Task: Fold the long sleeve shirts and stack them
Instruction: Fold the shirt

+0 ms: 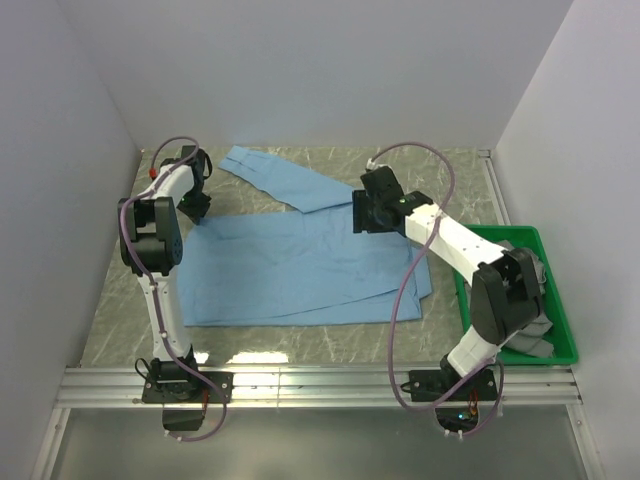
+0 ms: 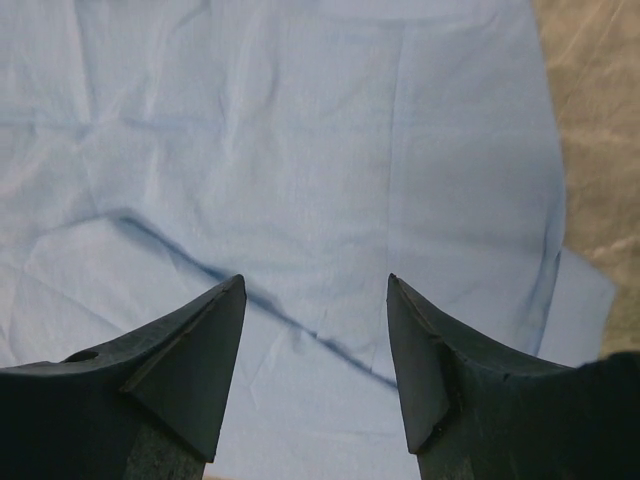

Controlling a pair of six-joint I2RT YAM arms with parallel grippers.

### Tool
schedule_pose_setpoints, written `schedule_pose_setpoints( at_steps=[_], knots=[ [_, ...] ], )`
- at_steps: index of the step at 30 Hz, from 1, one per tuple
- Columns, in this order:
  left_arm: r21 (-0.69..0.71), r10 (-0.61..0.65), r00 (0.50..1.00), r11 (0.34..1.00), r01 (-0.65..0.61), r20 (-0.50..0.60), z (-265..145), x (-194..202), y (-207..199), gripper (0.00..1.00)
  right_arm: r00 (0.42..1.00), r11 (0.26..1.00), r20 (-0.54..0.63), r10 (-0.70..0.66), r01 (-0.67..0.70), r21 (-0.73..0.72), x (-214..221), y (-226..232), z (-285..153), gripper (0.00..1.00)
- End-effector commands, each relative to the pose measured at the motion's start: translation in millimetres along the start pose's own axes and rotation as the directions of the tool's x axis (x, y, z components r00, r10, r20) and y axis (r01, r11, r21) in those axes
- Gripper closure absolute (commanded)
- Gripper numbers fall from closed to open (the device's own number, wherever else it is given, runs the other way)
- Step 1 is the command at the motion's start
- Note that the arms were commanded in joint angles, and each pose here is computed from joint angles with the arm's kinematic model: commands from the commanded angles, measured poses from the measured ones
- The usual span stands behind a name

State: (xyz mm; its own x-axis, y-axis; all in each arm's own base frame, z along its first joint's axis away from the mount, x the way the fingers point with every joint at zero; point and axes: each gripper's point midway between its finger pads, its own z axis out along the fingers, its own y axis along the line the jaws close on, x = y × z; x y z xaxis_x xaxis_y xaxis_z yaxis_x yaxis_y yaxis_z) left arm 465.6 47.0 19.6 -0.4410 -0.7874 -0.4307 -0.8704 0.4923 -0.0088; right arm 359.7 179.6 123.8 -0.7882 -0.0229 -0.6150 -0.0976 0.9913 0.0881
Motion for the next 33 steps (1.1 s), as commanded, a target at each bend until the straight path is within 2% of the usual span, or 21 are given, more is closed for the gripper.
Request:
schedule_pose_setpoints(
  at_steps=[1,2,7,10,12,18,33],
  knots=[
    [-0.036,0.092,0.994,0.995,-0.094,-0.052,26.9,27.0,11.2,0.74,0.994,0.999,0.105,0.03,-0.034,0.032,-48.4,-13.1,4.5,0.35],
    [-0.039,0.099,0.994,0.994,-0.1,-0.042,27.3,24.8,12.5,0.79,0.991,0.998,0.126,0.054,-0.057,0.025,-58.4,-16.5,7.2,0.36],
    [-0.024,0.128,0.992,0.991,-0.129,-0.015,21.8,18.9,11.2,0.8,0.985,0.995,0.145,0.095,-0.093,-0.02,-94.8,-38.2,33.6,0.41],
    [-0.015,0.141,0.99,0.99,-0.141,-0.014,19.9,18.3,9.4,0.8,0.993,1.0,0.118,0.022,-0.02,-0.025,-104.6,-42.3,58.0,0.42],
    [-0.013,0.147,0.989,0.989,-0.147,-0.012,19.3,17.7,9.3,0.81,0.996,1.0,0.085,-0.016,0.017,-0.016,-106.3,-46.7,76.5,0.42],
    [-0.01,0.153,0.988,0.988,-0.153,-0.016,19.2,19.1,10.2,0.81,1.0,1.0,-0.002,-0.011,0.011,-0.029,-98.8,-59.9,114.4,0.44],
    [-0.019,0.167,0.986,0.986,-0.167,-0.016,19.5,20.3,14.5,0.83,0.996,0.994,-0.072,0.049,-0.041,0.103,-89.4,-80.7,153.0,0.44]
  ],
)
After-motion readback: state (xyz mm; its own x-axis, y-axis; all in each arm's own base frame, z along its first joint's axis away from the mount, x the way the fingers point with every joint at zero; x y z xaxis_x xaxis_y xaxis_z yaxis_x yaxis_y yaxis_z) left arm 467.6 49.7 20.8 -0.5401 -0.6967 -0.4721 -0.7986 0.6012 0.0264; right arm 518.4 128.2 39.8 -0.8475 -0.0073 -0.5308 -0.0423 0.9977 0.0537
